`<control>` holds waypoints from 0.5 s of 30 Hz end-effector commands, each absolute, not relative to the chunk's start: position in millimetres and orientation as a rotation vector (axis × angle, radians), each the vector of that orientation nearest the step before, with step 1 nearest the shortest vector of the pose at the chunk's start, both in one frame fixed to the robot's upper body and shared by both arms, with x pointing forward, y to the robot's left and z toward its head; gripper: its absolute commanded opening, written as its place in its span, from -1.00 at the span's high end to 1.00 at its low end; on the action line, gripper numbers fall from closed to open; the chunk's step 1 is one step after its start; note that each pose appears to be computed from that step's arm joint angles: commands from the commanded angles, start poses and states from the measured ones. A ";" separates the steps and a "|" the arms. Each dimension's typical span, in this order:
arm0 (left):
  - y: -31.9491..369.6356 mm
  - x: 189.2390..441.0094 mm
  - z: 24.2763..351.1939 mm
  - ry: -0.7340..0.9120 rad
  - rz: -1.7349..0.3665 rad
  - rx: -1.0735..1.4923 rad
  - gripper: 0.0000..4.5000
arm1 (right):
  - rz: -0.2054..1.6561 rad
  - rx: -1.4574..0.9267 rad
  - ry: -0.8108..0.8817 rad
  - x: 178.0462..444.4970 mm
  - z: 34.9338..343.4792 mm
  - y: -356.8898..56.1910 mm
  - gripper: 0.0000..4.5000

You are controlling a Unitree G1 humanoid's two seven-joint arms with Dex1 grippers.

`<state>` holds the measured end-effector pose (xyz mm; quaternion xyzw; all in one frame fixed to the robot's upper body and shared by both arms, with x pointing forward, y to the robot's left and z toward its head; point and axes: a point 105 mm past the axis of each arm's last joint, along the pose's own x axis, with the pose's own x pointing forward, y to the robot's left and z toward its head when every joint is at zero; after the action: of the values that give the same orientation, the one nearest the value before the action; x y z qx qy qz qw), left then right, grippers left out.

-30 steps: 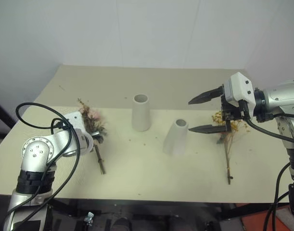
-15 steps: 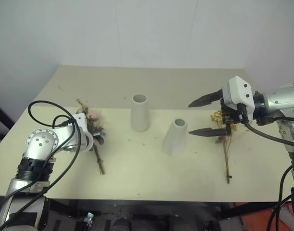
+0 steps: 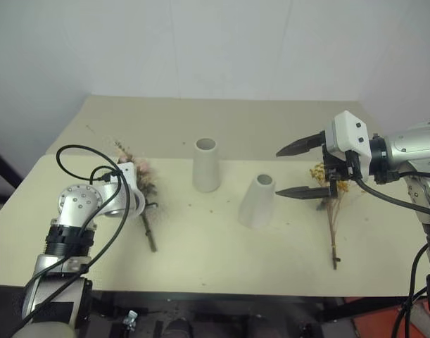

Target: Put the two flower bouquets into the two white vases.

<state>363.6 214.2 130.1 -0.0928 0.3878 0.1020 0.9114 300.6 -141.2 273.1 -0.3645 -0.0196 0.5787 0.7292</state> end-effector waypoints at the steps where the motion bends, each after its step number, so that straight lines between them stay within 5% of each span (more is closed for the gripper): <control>1: 219.6 370.9 146.1 0.728 0.223 -0.169 0.94 | 1.233 -0.824 -0.094 296.8 286.9 -146.4 -1.00; 7: 242.9 394.2 191.7 0.400 0.343 -0.159 0.94 | 1.186 -0.819 -0.113 301.1 290.5 -146.8 -1.00; 15: 270.0 424.5 291.8 -0.169 0.336 -0.257 0.94 | 1.076 -0.783 -0.159 306.5 294.5 -148.4 -1.00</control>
<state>424.4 267.7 268.8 -0.1158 -0.0230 0.1822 0.9761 310.2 -146.2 278.1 -0.3542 -0.0441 0.5231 0.7739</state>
